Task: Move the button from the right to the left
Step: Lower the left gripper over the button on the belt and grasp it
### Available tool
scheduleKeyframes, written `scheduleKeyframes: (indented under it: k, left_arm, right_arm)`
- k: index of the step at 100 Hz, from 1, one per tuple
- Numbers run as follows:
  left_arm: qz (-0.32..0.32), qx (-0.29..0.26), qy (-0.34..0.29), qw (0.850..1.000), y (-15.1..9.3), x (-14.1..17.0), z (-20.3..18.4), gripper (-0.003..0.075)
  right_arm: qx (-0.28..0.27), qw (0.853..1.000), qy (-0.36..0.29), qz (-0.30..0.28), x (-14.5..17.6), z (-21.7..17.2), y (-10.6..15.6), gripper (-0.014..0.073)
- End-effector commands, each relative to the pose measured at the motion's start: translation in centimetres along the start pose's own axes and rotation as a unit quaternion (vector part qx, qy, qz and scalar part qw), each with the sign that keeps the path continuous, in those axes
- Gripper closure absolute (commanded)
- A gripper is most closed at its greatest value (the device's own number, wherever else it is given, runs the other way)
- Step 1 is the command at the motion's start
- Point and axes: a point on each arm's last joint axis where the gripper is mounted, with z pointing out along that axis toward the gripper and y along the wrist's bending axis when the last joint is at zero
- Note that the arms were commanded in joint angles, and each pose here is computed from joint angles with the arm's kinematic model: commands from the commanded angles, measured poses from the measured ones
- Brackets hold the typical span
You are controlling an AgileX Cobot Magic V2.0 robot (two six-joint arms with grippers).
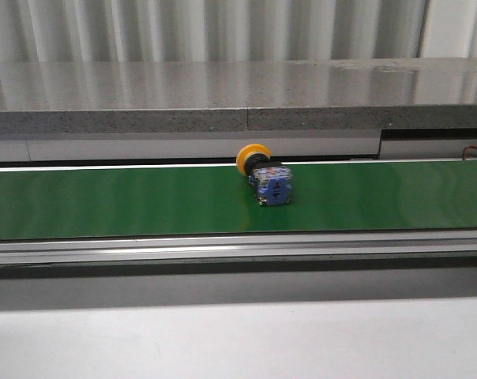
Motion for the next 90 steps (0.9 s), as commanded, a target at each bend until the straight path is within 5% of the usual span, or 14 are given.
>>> scheduleKeyframes:
  k: [1, 90]
  left_arm:
    - [-0.003, 0.032, -0.027, 0.999, -1.1, -2.0, -0.1, 0.0182]
    - [0.024, 0.112, 0.13, 0.985, -12.1, -5.6, 13.1, 0.0165]
  right_arm:
    - [0.002, 0.999, -0.052, -0.01, -1.6, -0.3, 0.0, 0.0661]
    - [0.002, 0.999, -0.052, -0.01, -1.6, -0.3, 0.0, 0.0661]
